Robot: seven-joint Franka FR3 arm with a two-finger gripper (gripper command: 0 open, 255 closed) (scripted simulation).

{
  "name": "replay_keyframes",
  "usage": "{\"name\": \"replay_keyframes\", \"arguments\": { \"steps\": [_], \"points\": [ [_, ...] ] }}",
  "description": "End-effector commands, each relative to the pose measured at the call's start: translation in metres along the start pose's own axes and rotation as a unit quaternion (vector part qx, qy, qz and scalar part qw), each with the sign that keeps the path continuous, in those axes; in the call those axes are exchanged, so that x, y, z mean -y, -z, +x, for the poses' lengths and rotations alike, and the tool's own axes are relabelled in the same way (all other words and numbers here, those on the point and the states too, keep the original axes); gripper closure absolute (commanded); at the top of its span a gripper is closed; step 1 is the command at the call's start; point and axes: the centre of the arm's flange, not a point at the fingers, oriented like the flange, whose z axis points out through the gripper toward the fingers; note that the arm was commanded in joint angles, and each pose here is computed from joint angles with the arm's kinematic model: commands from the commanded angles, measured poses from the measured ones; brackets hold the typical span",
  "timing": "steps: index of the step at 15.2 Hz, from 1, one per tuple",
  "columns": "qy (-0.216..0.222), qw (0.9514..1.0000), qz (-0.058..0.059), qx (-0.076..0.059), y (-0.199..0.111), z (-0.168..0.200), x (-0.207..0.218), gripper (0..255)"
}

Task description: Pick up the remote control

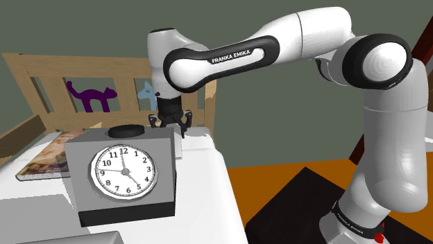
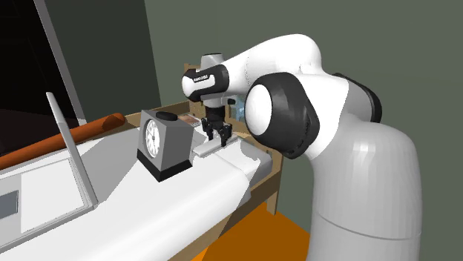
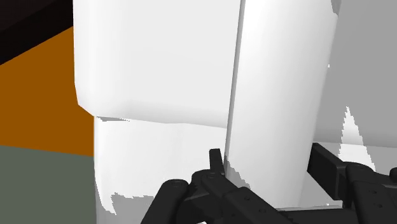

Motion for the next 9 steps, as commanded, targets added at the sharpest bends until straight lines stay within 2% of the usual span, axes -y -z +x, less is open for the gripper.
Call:
{"name": "replay_keyframes", "arguments": {
  "steps": [1, 7, 9],
  "points": [
    [0.0, 1.0, 0.0, 0.0, 0.009, 0.001, 0.001, 255],
    [0.0, 1.0, 0.0, 0.0, 0.041, 0.002, 0.0, 255],
    [0.0, 1.0, 0.0, 0.0, 0.042, 0.002, 0.0, 255]
  ]
}}
